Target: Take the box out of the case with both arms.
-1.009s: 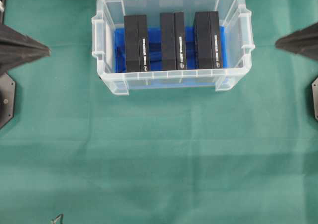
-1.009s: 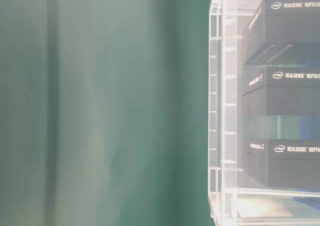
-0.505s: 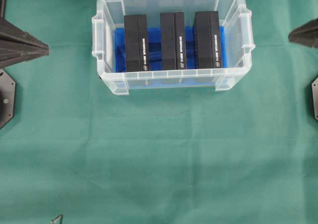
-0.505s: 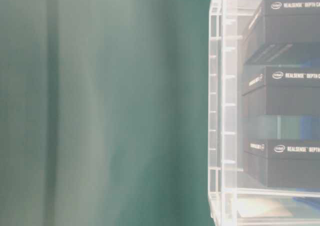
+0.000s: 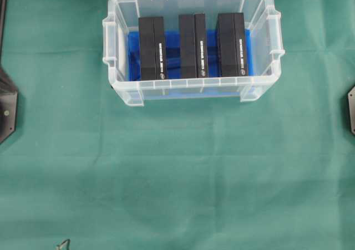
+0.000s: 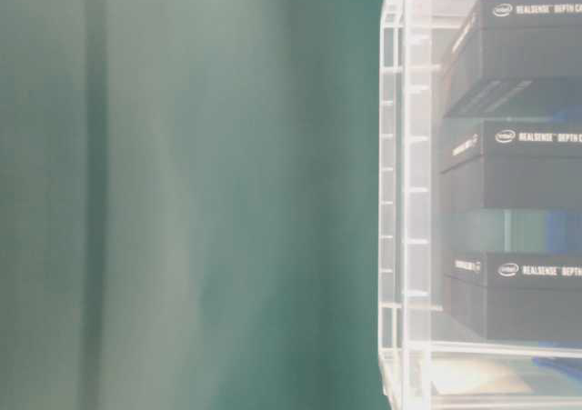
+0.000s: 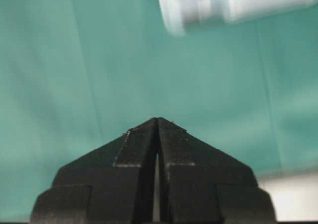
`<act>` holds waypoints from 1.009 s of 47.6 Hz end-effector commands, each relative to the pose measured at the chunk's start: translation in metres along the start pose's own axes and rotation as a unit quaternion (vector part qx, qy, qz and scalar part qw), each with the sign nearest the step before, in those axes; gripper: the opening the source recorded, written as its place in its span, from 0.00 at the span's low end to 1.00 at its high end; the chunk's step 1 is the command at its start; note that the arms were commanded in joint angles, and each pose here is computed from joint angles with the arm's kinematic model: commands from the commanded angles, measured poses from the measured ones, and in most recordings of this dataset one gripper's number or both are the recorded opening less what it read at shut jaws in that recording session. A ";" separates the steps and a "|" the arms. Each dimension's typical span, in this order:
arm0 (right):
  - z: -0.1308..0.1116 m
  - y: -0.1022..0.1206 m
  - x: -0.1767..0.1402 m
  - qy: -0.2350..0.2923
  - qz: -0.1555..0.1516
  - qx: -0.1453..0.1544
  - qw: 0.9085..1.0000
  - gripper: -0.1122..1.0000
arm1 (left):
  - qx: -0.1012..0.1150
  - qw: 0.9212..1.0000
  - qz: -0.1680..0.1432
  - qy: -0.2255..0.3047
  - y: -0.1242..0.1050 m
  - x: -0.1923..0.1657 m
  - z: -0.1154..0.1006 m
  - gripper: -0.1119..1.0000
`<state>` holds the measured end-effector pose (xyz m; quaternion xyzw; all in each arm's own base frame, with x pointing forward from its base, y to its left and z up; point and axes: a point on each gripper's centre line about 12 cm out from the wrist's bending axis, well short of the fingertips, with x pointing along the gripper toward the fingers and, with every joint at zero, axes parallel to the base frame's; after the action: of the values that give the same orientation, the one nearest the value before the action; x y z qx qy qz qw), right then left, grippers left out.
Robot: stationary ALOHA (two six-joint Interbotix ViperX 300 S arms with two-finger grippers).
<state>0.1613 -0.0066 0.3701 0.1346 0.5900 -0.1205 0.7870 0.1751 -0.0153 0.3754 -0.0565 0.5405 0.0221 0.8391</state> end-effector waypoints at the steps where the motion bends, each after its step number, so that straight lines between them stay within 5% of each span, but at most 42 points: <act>1: -0.005 -0.002 -0.003 0.038 -0.011 0.003 0.999 0.10 | 0.000 1.000 0.006 0.029 0.001 -0.006 -0.005 0.10; 11: -0.002 -0.001 -0.002 0.029 -0.010 0.005 1.000 0.10 | -0.002 0.999 0.014 0.050 0.002 -0.004 -0.007 0.10; 15: 0.000 0.000 0.000 0.032 -0.013 0.011 0.999 0.10 | -0.023 0.998 0.017 0.052 0.002 -0.003 -0.004 0.10; 21: 0.002 -0.002 0.004 0.047 -0.032 0.058 0.997 0.10 | -0.100 0.993 0.023 0.055 0.002 -0.001 -0.001 0.10; 27: 0.005 -0.003 0.009 0.064 -0.049 0.151 0.985 0.10 | -0.229 0.971 0.038 0.053 0.003 0.001 0.002 0.10; 31: 0.007 -0.002 0.013 0.069 -0.060 0.231 0.969 0.10 | -0.314 0.947 0.045 0.053 0.003 0.002 0.003 0.10; 38: 0.010 -0.001 0.015 0.065 -0.072 0.356 0.930 0.10 | -0.447 0.892 0.056 0.050 0.003 0.003 0.004 0.10; 42: 0.010 -0.001 0.016 0.059 -0.078 0.431 0.897 0.10 | -0.484 0.872 0.059 0.049 0.003 0.003 0.003 0.10; 48: 0.010 -0.002 0.016 0.051 -0.084 0.511 0.854 0.10 | -0.503 0.861 0.062 0.050 0.002 0.004 0.005 0.10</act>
<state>0.1736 -0.0110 0.3495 0.4509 0.5173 -0.4492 0.5721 0.1788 -0.0126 0.3658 -0.4308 0.5088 0.3390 0.6638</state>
